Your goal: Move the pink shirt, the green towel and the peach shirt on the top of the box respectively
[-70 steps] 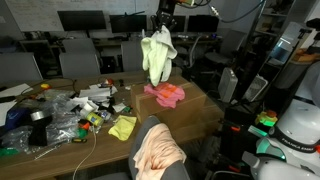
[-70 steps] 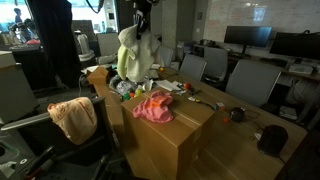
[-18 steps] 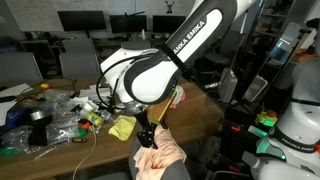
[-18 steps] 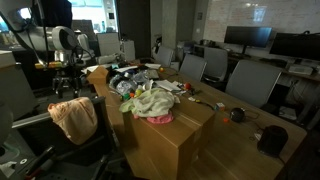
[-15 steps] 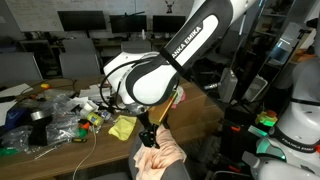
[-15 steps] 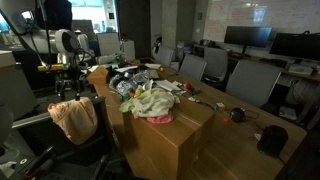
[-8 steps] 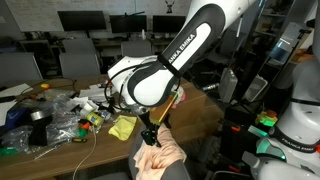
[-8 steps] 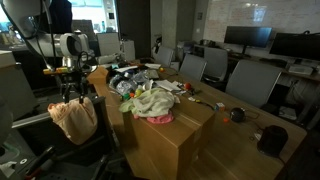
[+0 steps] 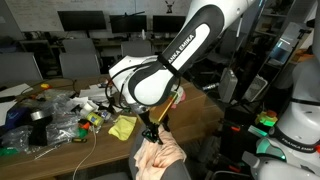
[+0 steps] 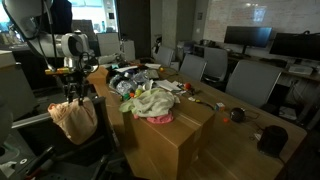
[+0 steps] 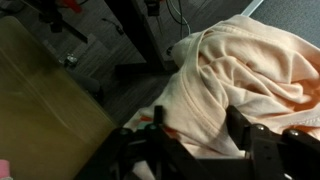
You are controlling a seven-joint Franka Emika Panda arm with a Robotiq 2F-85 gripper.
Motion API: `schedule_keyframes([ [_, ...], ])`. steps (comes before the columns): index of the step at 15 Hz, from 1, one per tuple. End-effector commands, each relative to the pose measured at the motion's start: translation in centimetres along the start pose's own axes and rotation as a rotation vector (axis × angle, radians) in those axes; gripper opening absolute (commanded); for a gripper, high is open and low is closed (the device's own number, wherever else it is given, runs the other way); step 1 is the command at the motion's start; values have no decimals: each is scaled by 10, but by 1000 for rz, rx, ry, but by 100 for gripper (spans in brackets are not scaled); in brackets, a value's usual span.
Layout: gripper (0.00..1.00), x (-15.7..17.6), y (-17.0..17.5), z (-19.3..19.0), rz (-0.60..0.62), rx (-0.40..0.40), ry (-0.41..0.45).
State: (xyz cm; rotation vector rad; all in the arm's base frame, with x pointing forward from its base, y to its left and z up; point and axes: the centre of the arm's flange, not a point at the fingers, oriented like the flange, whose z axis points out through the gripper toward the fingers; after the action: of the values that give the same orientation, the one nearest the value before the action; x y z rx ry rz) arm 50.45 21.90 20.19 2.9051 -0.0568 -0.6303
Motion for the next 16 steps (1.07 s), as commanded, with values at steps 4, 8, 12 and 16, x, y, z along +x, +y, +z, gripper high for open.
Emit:
schedule_keyframes([
  [4, 14, 1, 0, -1, 18, 10, 27],
  [8, 0, -6, 4, -13, 27, 19, 46],
  [12, 2, -22, 15, -46, 55, 32, 96],
  [16, 2, -46, 39, -104, 66, 58, 120],
])
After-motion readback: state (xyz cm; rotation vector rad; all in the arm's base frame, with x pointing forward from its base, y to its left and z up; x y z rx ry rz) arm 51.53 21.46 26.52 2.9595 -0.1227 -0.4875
